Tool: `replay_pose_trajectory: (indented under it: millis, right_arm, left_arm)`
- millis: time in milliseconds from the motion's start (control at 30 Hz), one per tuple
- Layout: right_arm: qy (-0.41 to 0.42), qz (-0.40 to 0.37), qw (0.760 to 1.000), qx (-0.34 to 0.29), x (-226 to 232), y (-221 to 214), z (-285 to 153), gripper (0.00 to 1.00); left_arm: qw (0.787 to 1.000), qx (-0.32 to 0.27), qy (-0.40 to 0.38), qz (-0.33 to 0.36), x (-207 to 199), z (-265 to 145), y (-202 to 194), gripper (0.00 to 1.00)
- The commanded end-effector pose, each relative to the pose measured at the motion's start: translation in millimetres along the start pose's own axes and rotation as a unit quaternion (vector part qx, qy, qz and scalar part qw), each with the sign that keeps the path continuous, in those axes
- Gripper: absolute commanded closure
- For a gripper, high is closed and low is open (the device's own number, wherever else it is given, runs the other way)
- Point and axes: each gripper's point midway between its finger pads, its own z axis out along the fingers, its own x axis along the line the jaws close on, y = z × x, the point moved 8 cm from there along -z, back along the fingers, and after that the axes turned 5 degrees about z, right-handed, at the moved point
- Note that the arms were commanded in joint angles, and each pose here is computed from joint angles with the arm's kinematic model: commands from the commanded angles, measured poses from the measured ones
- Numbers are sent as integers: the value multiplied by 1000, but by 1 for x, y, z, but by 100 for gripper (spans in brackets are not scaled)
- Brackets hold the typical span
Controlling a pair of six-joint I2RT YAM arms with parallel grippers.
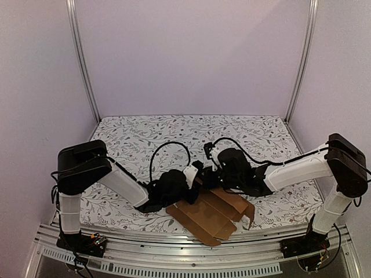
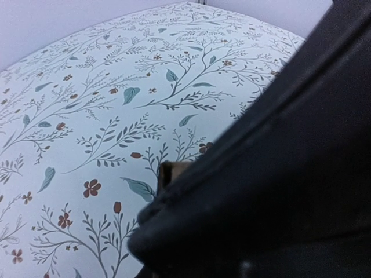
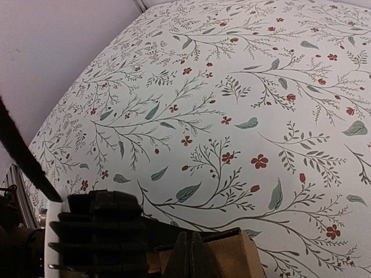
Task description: Fold the paper box
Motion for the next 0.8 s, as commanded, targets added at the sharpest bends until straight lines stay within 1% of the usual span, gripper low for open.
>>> replay_pose_trajectory:
  millis: [0, 167, 367, 433, 567, 767]
  right_arm:
    - [-43, -2, 997, 66, -27, -42, 4, 100]
    - [-55, -2, 996, 69, -33, -49, 0, 100]
    - [-48, -1, 997, 64, -29, -45, -2, 100]
    - [-45, -1, 997, 64, -27, -44, -2, 100]
    - [-40, -1, 997, 64, -25, -43, -2, 100]
    - [-35, 2, 998, 57, -21, -40, -7, 100]
  left_arm:
    - [1000, -4, -15, 6, -6, -8, 4, 83]
    - [1000, -2, -14, 7, -6, -7, 2, 78]
    - [1000, -2, -10, 6, -6, -5, 1, 77]
    - [1000, -5, -11, 7, -6, -5, 3, 81]
    - [1000, -8, -11, 8, -6, -4, 6, 100]
    - [1000, -13, -8, 9, -6, -4, 10, 100]
